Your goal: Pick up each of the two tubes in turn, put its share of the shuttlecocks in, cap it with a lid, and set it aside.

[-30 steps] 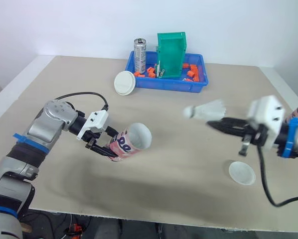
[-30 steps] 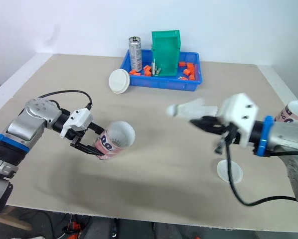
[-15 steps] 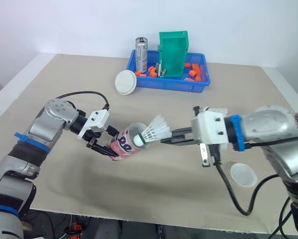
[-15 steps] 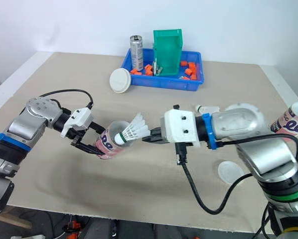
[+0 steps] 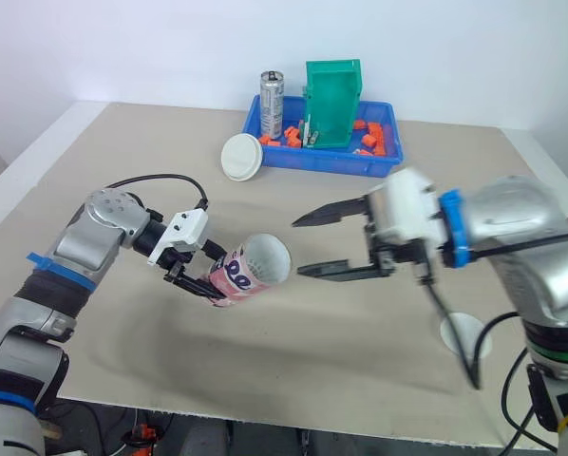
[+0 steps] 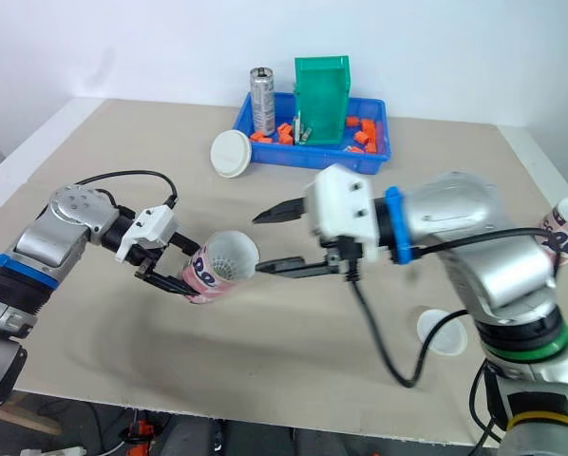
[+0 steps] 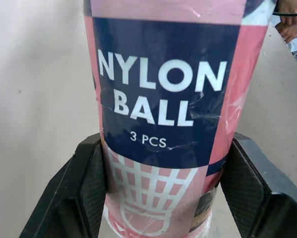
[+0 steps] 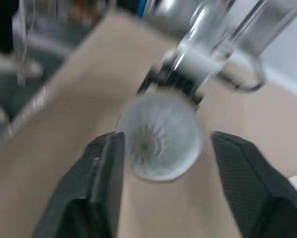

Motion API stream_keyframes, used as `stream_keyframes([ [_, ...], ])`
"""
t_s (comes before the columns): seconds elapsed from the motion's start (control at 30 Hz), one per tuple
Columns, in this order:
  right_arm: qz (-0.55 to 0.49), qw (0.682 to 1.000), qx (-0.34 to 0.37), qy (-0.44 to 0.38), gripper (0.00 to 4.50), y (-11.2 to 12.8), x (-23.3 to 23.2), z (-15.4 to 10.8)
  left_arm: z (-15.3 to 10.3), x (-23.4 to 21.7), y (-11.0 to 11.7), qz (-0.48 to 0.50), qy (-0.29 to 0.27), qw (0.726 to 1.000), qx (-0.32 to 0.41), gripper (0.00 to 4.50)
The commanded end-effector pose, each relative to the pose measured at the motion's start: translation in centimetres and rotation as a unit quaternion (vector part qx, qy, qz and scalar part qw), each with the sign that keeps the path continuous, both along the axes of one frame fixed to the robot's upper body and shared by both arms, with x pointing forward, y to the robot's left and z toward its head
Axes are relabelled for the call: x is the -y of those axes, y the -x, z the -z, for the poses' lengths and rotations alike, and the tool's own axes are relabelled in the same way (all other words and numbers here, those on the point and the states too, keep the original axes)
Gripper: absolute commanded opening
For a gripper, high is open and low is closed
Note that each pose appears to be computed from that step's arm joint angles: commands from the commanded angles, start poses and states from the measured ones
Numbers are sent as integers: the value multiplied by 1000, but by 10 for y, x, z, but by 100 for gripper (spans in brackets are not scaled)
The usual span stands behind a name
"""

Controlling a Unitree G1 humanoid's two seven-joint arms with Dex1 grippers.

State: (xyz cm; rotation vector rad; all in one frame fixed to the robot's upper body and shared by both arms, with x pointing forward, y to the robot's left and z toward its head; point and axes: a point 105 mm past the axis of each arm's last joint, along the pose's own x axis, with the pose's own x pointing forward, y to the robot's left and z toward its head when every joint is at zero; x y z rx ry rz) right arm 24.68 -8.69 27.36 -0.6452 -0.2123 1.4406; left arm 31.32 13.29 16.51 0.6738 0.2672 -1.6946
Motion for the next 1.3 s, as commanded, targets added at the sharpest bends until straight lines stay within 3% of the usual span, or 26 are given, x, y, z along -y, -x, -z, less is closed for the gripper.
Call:
stream_keyframes([
  [0.03,65,997,-21,-31,299,-7,29,0,-13,-1,-1,1,14,1000,23,308],
  [0.2,296,953,-41,-58,299,-58,99,42,-12,-2,0,1,14,1000,22,308],
  [0.43,475,873,-47,-98,299,-99,159,77,-12,-2,1,1,13,1000,22,308],
  [0.77,530,840,-74,-94,299,-124,178,115,-10,-4,3,-2,16,1000,20,308],
  [1.17,549,824,-93,-102,299,-159,186,128,-12,-5,3,-6,16,1000,21,308],
  [1.23,555,821,-87,-107,250,-163,188,127,-12,-5,3,-6,17,1000,21,308],
  [1.27,554,821,-86,-109,173,-164,188,127,-12,-5,4,-6,17,1000,21,308],
  [1.3,552,822,-84,-114,147,-164,188,125,-12,-5,4,-6,17,1000,21,308],
])
